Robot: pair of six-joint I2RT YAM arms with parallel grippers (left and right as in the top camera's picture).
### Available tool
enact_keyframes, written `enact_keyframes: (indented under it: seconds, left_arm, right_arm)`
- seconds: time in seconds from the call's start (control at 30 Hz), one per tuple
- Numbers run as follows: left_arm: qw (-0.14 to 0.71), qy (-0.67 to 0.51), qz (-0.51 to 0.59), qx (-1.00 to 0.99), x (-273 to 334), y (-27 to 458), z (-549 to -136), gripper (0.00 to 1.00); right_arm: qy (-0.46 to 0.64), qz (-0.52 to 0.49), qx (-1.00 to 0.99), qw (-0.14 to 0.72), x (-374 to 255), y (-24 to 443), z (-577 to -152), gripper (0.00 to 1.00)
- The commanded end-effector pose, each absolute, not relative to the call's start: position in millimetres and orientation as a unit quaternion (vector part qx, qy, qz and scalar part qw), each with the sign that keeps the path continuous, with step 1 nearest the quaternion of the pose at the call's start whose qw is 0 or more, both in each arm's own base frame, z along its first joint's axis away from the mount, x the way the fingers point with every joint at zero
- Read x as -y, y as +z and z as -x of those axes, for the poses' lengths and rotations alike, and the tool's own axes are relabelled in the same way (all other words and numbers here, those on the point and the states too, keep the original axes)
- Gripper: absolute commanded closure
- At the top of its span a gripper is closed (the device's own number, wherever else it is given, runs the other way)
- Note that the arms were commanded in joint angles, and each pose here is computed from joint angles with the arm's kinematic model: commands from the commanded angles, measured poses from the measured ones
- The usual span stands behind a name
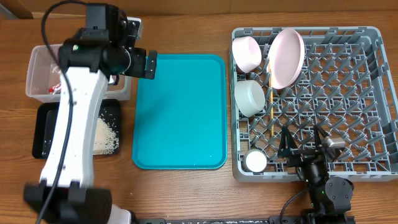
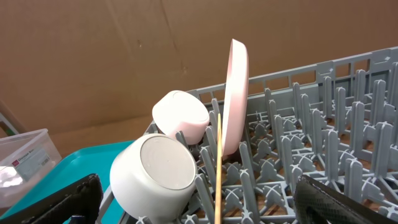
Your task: Sort waste into correct bins and load items into the dishwasher
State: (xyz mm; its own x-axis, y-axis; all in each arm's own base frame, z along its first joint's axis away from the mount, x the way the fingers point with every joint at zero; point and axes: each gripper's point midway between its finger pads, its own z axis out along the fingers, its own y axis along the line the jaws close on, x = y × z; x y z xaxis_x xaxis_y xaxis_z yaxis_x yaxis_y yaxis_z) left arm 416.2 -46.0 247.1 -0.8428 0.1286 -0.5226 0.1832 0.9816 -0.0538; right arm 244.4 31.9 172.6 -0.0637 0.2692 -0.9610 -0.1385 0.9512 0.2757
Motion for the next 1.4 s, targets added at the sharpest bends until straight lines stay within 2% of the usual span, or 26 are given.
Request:
enact_keyframes:
  seconds: [0.0,0.3,0.53,0.77,1.0,1.37]
  left_arm:
    - [0.348,-0.015,-0.079,-0.934,33,311,-397,0.0]
    - [0.392,-0.002,-0.075,-0.917,27,350,-368,0.0]
    - [0.38,-0.003,-0.075,-0.922,26,351,-348,0.0]
    - [0.384,-0.004,-0.075,-0.92,26,351,-346,0.0]
    - [0.432,-0.011,-0.078,-0.898,30,325,-357,0.0]
    - [0.532,-0.013,-0.078,-0.843,30,268,-337,0.0]
  right_arm:
    - [0.143,-0.047,-0.713,0.685,-30,170,-245,0.0]
    - [0.143,-0.048,-0.713,0.685,-30,170,-245,0.0]
    - [0.143,-0.048,-0.713,0.685,-30,170,-245,0.0]
    - [0.143,-0.047,-0.713,0.685,-30,170,-245,0.0]
    - [0.143,-0.048,-0.713,0.685,-30,170,-245,0.0]
    - [0.143,-0.048,-0.713,0.685,-30,170,-245,0.0]
